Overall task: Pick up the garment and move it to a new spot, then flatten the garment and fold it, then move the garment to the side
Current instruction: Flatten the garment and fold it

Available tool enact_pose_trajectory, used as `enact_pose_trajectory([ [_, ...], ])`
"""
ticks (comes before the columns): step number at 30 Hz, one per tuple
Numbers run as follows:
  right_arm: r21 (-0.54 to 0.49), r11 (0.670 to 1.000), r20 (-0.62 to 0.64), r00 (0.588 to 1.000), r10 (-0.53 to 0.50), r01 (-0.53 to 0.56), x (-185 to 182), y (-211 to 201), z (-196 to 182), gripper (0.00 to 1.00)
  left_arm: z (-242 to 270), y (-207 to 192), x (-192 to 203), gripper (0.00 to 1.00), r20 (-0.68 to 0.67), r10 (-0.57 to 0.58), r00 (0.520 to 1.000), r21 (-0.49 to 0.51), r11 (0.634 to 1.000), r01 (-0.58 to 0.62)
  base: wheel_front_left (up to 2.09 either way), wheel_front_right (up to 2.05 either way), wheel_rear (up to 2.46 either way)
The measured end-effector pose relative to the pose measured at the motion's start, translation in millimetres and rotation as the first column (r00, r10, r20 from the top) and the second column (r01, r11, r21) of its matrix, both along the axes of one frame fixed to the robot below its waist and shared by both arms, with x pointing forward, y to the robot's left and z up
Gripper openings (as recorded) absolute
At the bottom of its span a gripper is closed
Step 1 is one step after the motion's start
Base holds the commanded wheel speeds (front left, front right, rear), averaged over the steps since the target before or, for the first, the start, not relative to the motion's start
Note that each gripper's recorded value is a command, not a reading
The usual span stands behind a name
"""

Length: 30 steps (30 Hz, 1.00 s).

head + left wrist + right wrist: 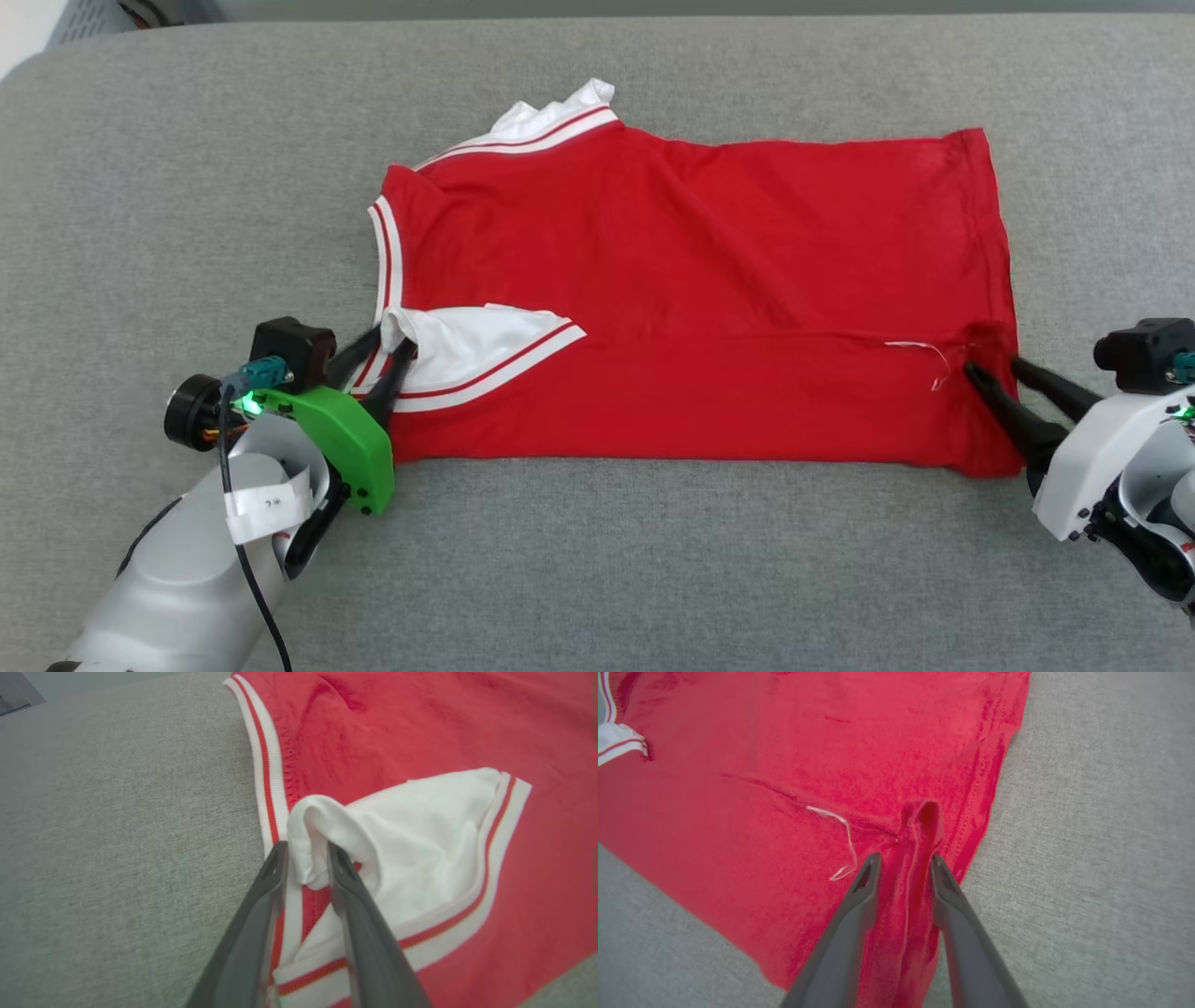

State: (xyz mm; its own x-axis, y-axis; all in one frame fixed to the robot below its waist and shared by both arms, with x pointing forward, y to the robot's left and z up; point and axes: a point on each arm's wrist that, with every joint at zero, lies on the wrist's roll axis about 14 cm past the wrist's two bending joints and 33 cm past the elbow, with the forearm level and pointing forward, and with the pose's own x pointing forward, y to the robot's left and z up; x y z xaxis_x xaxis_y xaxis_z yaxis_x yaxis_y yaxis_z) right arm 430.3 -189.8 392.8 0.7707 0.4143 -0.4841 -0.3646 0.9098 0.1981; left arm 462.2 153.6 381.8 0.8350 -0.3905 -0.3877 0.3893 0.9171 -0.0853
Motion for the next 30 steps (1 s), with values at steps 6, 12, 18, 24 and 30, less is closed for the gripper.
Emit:
enact_pose_trajectory([
  [6,0.037,0.999,0.118,0.993,-0.011,0.006,-0.3,-1.1,28.7,1.0,37.2,11.2,6.3,1.0,0.087,0.016,0.996,-0.011,1.0,-0.016,0.0,0.0,0.0],
  [12,0.066,0.998,0.171,0.985,-0.021,0.01,-7.0,-1.1,49.4,1.0,64.5,27.9,10.2,1.0,0.054,0.011,0.998,0.033,0.999,-0.013,0.0,0.0,0.0],
  [18,0.082,0.996,0.171,0.984,-0.045,0.031,-12.3,-3.5,55.8,1.0,71.3,23.0,6.1,1.0,-0.131,-0.033,0.991,0.065,0.997,0.041,0.0,0.0,0.0],
  [24,0.112,0.993,0.153,0.986,-0.065,0.048,-16.9,-0.3,56.6,1.0,56.0,9.3,-16.1,1.0,-0.374,-0.088,0.923,0.065,0.99,0.121,0.0,0.0,0.0],
  [30,0.099,0.993,0.149,0.986,-0.071,0.056,-19.9,-1.4,54.9,1.0,30.1,16.6,-35.0,1.0,-0.532,-0.079,0.843,0.106,0.982,0.159,0.0,0.0,0.0],
])
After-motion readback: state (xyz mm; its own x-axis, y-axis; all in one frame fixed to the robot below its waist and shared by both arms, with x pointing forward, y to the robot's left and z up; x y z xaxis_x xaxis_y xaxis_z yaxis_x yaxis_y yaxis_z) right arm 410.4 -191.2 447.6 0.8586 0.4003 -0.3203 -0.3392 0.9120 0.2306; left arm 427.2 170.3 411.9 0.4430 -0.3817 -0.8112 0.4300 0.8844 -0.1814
